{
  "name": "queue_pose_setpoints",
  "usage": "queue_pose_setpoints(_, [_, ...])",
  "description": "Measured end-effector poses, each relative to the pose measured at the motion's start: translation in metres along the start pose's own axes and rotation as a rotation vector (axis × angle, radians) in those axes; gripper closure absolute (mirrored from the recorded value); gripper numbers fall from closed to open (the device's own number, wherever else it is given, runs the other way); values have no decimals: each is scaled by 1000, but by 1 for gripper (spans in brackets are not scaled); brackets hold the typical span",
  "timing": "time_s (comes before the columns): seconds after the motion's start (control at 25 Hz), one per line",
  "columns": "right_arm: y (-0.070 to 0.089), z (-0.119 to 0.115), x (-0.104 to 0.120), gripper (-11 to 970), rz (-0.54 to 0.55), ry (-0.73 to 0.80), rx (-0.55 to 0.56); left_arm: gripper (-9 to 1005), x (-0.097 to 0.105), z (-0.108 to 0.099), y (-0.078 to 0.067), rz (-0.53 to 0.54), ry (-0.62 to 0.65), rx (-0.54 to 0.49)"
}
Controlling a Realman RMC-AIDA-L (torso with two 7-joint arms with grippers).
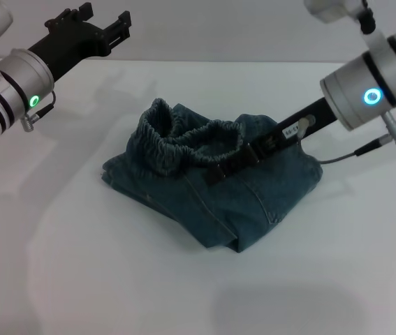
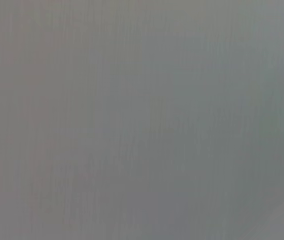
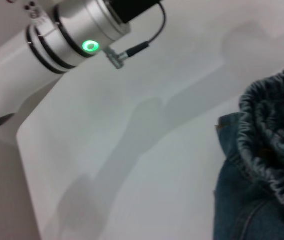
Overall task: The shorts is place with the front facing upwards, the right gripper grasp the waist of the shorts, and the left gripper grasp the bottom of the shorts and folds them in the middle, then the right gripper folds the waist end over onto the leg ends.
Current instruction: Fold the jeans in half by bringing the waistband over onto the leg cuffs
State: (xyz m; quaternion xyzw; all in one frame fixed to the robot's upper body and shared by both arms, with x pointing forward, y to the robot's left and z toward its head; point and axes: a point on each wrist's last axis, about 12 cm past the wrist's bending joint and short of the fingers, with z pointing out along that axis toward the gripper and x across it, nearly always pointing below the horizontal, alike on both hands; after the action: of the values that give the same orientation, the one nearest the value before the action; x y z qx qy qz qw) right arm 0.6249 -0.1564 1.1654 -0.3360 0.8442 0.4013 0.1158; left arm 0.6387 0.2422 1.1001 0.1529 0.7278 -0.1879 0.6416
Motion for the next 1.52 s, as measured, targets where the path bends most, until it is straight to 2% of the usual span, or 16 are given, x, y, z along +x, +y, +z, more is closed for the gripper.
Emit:
queue_pose_setpoints(0.6, [-17, 15, 5, 506, 17, -61, 116, 226, -1, 0, 1, -14, -3, -9])
queue_pose_setpoints(1.2, [-11, 30, -37, 506, -133, -119, 289, 226, 2, -3, 4, -40, -7, -27])
queue_pose_setpoints(1.52, [-17, 27, -47, 506, -163, -194, 361, 226, 4, -4, 5, -53, -5, -35])
